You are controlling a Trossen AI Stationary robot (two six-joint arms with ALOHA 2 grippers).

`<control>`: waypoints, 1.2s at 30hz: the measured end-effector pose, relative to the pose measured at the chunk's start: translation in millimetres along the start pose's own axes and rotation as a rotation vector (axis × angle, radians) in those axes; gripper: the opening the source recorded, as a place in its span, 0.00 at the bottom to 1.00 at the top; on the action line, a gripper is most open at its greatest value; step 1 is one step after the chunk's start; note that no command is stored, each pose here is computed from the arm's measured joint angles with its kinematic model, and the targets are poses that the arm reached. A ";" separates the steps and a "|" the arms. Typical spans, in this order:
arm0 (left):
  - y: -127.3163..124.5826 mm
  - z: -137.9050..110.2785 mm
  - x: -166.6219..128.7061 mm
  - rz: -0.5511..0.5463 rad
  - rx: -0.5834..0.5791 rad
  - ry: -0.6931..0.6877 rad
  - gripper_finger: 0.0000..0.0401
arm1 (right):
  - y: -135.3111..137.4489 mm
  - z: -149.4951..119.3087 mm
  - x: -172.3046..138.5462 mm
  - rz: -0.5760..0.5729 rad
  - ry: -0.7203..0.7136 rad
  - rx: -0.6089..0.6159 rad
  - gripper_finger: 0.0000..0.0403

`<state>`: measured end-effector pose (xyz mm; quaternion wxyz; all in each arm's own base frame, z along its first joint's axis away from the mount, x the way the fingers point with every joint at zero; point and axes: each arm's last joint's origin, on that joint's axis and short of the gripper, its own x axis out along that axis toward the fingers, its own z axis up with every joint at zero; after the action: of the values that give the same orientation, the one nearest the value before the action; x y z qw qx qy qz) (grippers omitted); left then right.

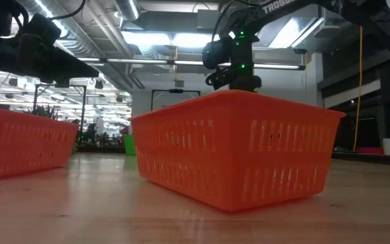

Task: Stack baskets by color
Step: Adjust the bins

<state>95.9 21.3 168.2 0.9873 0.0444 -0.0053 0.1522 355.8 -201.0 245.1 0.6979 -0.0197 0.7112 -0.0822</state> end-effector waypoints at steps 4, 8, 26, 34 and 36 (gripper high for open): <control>0.0 0.0 0.0 0.000 0.000 0.000 0.00 | 0.6 1.5 -17.0 -0.006 -0.014 -0.007 0.26; 0.0 0.0 0.0 0.000 -0.001 0.000 0.00 | 4.8 4.6 -43.3 -0.017 -0.057 0.050 0.26; 0.0 0.0 0.0 0.000 -0.001 0.000 0.00 | 66.6 15.1 -79.2 0.164 -0.074 0.202 0.26; 0.0 -0.3 0.0 0.000 -0.012 0.003 0.00 | 98.6 18.5 -88.8 0.163 -0.110 -0.081 0.26; 0.0 -0.3 0.0 0.000 -0.028 0.003 0.00 | 99.8 14.0 -96.4 0.191 -0.137 -0.088 0.26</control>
<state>95.9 21.3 167.9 0.9879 0.0300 -0.0059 0.1520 380.9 -90.1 326.0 0.7480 0.0119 0.6634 0.0174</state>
